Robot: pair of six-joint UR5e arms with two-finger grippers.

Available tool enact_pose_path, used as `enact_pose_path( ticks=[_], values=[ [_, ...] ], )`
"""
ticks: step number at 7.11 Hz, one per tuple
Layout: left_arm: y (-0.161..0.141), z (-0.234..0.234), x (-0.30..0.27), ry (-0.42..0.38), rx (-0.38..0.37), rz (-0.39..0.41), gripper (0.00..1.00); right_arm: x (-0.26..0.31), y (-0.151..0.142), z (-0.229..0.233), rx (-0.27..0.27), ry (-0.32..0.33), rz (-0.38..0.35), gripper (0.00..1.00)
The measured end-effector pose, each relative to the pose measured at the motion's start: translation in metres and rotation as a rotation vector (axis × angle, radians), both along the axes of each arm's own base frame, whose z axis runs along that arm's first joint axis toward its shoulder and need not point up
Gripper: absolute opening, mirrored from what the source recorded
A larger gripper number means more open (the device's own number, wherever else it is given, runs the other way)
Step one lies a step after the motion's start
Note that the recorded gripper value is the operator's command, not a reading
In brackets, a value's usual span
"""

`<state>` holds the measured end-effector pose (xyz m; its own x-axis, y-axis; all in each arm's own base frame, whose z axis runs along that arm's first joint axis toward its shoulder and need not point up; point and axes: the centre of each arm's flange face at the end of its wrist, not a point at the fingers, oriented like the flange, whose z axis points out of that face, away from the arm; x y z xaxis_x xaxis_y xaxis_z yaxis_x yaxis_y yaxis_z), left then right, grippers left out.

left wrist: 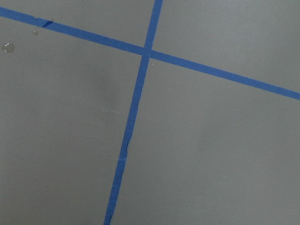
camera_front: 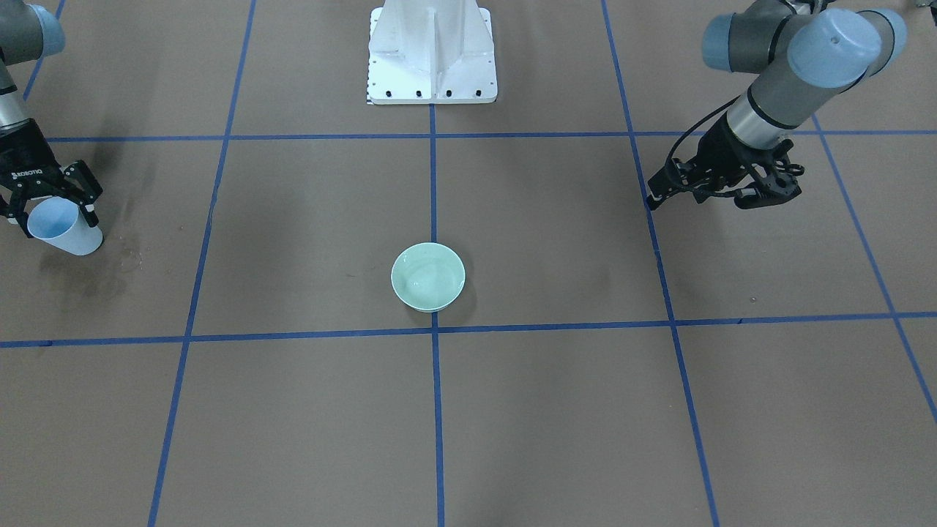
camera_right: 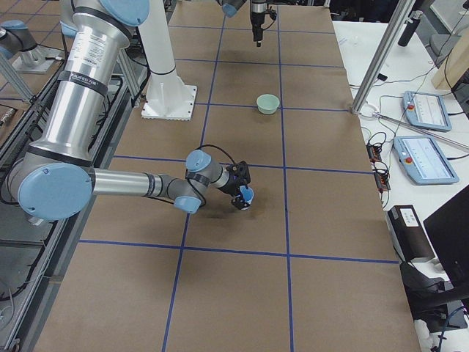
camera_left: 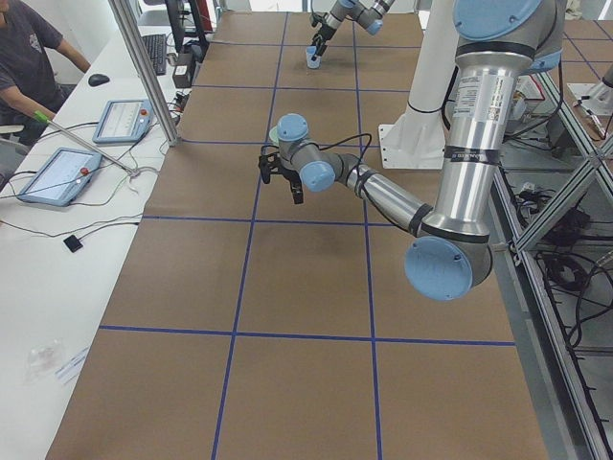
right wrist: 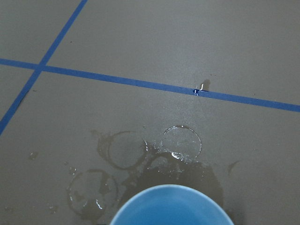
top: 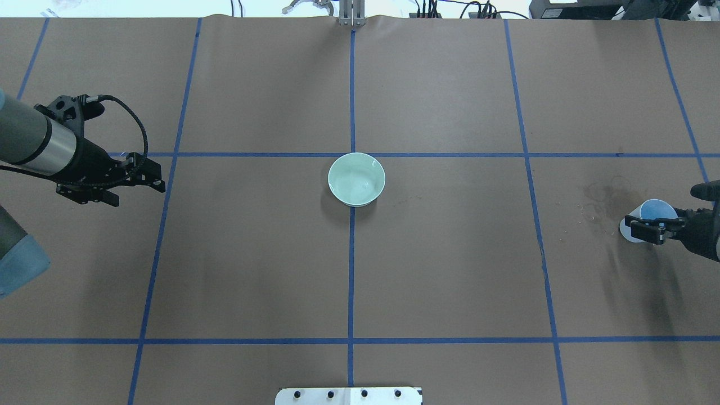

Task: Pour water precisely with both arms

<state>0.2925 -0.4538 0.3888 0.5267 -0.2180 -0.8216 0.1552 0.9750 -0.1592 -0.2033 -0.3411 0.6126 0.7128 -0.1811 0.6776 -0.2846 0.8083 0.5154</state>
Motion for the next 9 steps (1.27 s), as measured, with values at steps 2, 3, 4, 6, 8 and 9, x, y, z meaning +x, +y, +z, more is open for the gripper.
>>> enact_pose_path(
  ticks=[2, 3, 4, 6, 8, 9],
  values=[
    [-0.001, -0.003, 0.001, 0.005, -0.005, -0.005, 1.0, 0.011, 0.0, -0.006, 0.011, -0.006, 0.024, 0.99],
    [-0.003, -0.011, 0.005, 0.015, -0.018, -0.019, 1.0, 0.02, -0.004, -0.008, 0.011, -0.011, 0.041, 0.99],
    [-0.008, -0.029, 0.012, 0.038, -0.032, -0.039, 1.0, 0.03, -0.009, -0.01, 0.004, -0.022, 0.052, 0.99],
    [-0.017, -0.079, 0.058, 0.082, -0.067, -0.076, 0.98, 0.06, -0.042, -0.021, -0.048, -0.069, 0.072, 0.99],
    [-0.025, -0.119, 0.129, 0.082, -0.063, -0.113, 0.96, 0.104, -0.101, -0.047, -0.127, -0.077, 0.037, 0.99],
    [-0.035, -0.14, 0.166, 0.082, -0.055, -0.103, 0.98, 0.132, -0.123, -0.055, -0.141, -0.044, -0.012, 0.99]
  ],
)
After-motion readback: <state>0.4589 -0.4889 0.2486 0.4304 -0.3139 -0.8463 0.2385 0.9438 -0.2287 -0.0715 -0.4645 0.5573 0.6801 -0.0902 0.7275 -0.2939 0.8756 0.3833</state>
